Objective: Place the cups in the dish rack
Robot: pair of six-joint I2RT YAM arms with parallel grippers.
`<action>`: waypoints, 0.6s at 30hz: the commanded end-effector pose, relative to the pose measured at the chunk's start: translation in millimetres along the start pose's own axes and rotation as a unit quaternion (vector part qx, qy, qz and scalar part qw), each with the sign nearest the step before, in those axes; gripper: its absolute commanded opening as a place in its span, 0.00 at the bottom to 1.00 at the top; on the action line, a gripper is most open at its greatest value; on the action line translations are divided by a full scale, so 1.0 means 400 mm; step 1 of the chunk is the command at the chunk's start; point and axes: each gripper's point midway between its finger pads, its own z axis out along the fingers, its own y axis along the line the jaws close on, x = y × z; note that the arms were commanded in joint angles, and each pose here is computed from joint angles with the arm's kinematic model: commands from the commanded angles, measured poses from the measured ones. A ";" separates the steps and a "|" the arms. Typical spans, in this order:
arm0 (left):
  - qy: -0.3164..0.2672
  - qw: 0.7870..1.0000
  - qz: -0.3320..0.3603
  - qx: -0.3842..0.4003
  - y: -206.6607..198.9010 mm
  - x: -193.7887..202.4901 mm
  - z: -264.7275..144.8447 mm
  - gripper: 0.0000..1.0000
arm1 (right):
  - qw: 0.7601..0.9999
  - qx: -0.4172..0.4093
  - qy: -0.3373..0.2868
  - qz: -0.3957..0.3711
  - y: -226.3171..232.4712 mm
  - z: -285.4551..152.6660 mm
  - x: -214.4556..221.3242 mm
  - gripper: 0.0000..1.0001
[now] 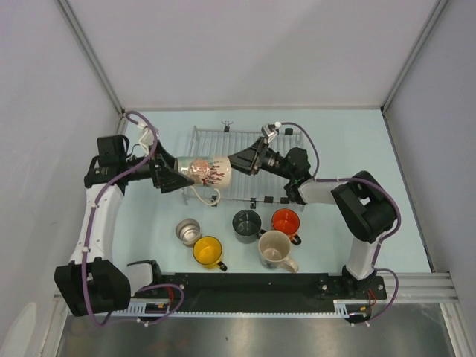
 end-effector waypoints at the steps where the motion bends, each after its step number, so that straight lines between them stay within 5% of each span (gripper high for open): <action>1: -0.059 0.989 0.056 0.123 -0.102 -0.107 -0.040 0.00 | 0.999 0.022 -0.027 -0.040 0.036 -0.065 -0.063 0.54; 12: -0.015 0.996 0.083 0.040 0.061 -0.188 0.003 0.00 | 0.975 0.171 -0.037 -0.136 0.059 -0.109 -0.118 0.57; 13: -0.002 0.999 0.037 0.004 0.092 -0.181 0.016 0.00 | 0.974 0.172 -0.034 -0.143 0.072 -0.100 -0.118 0.56; 14: -0.015 0.995 0.091 -0.025 0.134 -0.189 0.032 0.00 | 0.972 0.178 -0.036 -0.150 0.072 -0.100 -0.120 0.56; 18: -0.037 0.992 0.088 -0.080 0.179 -0.205 0.074 0.00 | 0.964 0.199 -0.025 -0.174 0.069 -0.117 -0.103 0.56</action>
